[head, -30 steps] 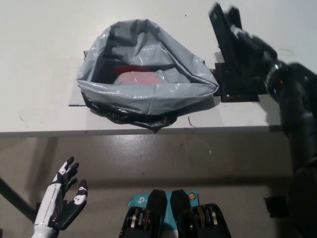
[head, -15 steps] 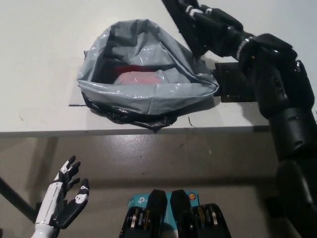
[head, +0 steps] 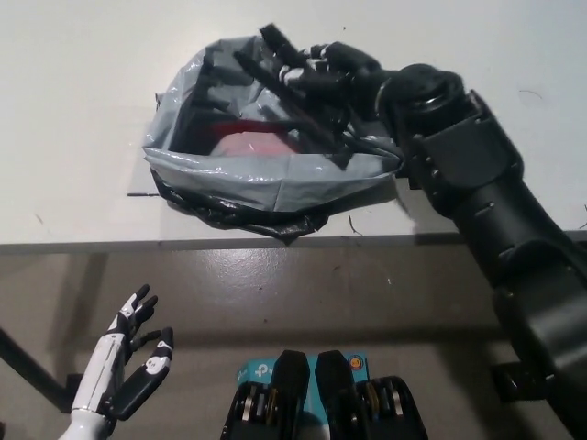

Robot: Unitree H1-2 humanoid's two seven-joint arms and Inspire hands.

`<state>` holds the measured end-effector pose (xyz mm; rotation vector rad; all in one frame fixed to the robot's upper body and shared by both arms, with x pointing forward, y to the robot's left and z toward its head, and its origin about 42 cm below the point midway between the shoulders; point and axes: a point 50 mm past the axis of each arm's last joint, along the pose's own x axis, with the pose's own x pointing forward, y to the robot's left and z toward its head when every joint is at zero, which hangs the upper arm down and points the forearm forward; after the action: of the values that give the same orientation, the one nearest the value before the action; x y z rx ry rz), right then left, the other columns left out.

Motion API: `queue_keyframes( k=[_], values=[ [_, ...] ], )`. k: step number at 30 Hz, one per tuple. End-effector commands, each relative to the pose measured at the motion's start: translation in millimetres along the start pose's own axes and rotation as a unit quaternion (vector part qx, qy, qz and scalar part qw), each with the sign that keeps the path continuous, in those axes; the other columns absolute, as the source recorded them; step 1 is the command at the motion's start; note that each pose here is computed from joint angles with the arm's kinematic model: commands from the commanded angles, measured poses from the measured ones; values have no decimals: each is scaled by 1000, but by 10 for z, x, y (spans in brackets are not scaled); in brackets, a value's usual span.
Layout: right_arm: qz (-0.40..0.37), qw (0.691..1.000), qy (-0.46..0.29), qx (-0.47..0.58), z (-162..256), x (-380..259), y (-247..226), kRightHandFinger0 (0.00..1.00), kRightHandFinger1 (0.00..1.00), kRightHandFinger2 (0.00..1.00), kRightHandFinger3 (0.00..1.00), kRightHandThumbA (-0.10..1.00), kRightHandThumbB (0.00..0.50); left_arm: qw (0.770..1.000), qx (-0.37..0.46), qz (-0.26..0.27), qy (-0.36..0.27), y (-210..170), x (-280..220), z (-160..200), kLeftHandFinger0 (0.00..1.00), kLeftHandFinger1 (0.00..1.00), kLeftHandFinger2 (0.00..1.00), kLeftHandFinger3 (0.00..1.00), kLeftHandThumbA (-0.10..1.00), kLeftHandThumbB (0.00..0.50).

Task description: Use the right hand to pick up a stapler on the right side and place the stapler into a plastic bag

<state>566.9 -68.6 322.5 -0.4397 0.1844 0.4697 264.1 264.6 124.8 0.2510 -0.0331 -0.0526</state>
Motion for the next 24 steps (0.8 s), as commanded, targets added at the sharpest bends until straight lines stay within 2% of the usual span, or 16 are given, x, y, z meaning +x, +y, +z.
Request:
queue_keyframes(
  k=[1, 3, 4, 5, 10, 11, 13, 17, 18, 19, 22, 24],
  values=[
    [-146, 916, -210, -309, 981, -114, 100, 0, 160, 375, 394, 225, 159, 999, 17, -6, -32, 43, 65, 128, 888, 1000, 1000, 1000, 489, 0],
    [-167, 890, -244, -348, 1013, -120, 155, 0, 117, 329, 396, 201, 133, 999, 14, -9, -34, 36, 68, 132, 871, 1000, 1000, 1000, 471, 0],
    [-178, 877, -259, -364, 1028, -120, 181, 0, 112, 326, 398, 200, 124, 999, 11, -10, -30, 32, 67, 139, 873, 1000, 1000, 1000, 463, 0],
    [-184, 871, -264, -371, 1032, -120, 188, 0, 131, 357, 443, 215, 118, 999, 12, -11, -29, 25, 67, 142, 870, 1000, 1000, 1000, 439, 0],
    [-217, 827, -305, -419, 1102, -141, 196, 0, 117, 363, 489, 274, 132, 999, 17, -20, -34, 5, 97, 170, 873, 1000, 1000, 1000, 388, 0],
    [-219, 822, -303, -429, 1124, -141, 191, 0, 137, 406, 528, 366, 113, 999, 16, -23, -34, 4, 106, 180, 880, 1000, 1000, 1000, 374, 0],
    [-224, 816, -309, -435, 1136, -149, 179, 0, 157, 445, 555, 372, 118, 999, 16, -28, -35, 3, 115, 191, 880, 1000, 1000, 1000, 368, 0],
    [-227, 809, -319, -438, 1136, -158, 161, 0, 165, 444, 524, 382, 131, 999, 24, -36, -32, -5, 123, 210, 902, 1000, 1000, 1000, 369, 0],
    [-226, 809, -320, -438, 1120, -155, 164, 0, 165, 446, 518, 357, 155, 999, 26, -37, -30, -11, 122, 218, 899, 1000, 1000, 1000, 349, 0],
    [-224, 810, -320, -437, 1103, -150, 168, 0, 164, 445, 516, 355, 157, 998, 27, -39, -29, -15, 123, 223, 898, 1000, 1000, 1000, 344, 0],
    [-220, 811, -319, -439, 1073, -134, 175, 0, 126, 377, 471, 336, 163, 998, 31, -45, -32, -24, 130, 234, 882, 1000, 1000, 1000, 341, 0],
    [-215, 811, -313, -444, 1067, -120, 186, 0, 8, 219, 336, 361, 160, 998, 32, -46, -34, -30, 138, 243, 871, 1000, 1000, 1000, 347, 0]
  ],
)
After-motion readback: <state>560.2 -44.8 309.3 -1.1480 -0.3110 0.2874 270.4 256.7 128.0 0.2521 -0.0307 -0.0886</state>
